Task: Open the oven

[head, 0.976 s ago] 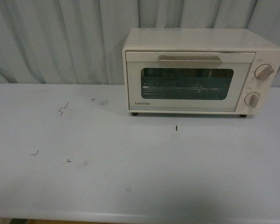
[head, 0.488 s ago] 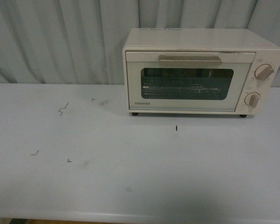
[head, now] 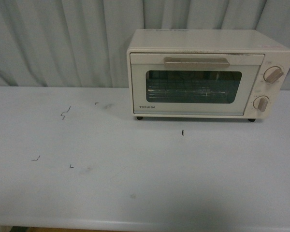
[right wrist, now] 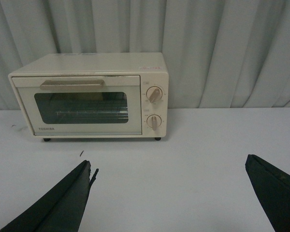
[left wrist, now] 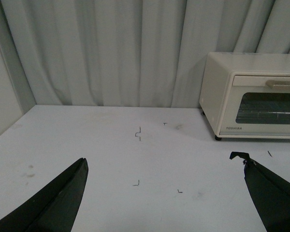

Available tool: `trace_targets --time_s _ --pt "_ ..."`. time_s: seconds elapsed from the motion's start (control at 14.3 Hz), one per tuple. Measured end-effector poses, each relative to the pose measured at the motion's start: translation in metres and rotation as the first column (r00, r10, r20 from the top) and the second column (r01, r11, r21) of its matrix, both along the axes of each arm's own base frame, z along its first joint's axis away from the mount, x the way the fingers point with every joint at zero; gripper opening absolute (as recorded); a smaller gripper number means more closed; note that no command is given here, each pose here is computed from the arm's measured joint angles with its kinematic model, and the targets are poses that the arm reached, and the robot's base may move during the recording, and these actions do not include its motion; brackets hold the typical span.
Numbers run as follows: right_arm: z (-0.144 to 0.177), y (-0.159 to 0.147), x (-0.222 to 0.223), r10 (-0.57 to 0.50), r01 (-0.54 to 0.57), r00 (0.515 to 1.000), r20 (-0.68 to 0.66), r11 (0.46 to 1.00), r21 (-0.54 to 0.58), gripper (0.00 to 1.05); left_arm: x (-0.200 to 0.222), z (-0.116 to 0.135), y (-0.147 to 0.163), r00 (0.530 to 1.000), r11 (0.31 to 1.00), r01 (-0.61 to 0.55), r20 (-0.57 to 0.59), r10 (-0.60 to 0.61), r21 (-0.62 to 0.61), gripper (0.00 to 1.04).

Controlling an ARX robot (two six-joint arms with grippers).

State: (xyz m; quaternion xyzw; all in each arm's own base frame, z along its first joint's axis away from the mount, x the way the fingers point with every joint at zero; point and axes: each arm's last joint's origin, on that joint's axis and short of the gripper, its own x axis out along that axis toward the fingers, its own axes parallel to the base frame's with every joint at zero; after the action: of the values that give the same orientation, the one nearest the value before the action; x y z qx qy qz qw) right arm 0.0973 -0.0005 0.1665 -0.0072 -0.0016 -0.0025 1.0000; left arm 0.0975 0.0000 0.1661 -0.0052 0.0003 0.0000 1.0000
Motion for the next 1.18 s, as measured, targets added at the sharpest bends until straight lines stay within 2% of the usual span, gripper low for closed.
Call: trace_targets --time_s 1.18 --pt "0.0004 0.0 0.0 0.0 0.0 1.0 0.004 1.0 0.0 0.98 0.0 0.0001 0.0 1.0 1.0 0.0 0.001 0.0 0.0 0.98"
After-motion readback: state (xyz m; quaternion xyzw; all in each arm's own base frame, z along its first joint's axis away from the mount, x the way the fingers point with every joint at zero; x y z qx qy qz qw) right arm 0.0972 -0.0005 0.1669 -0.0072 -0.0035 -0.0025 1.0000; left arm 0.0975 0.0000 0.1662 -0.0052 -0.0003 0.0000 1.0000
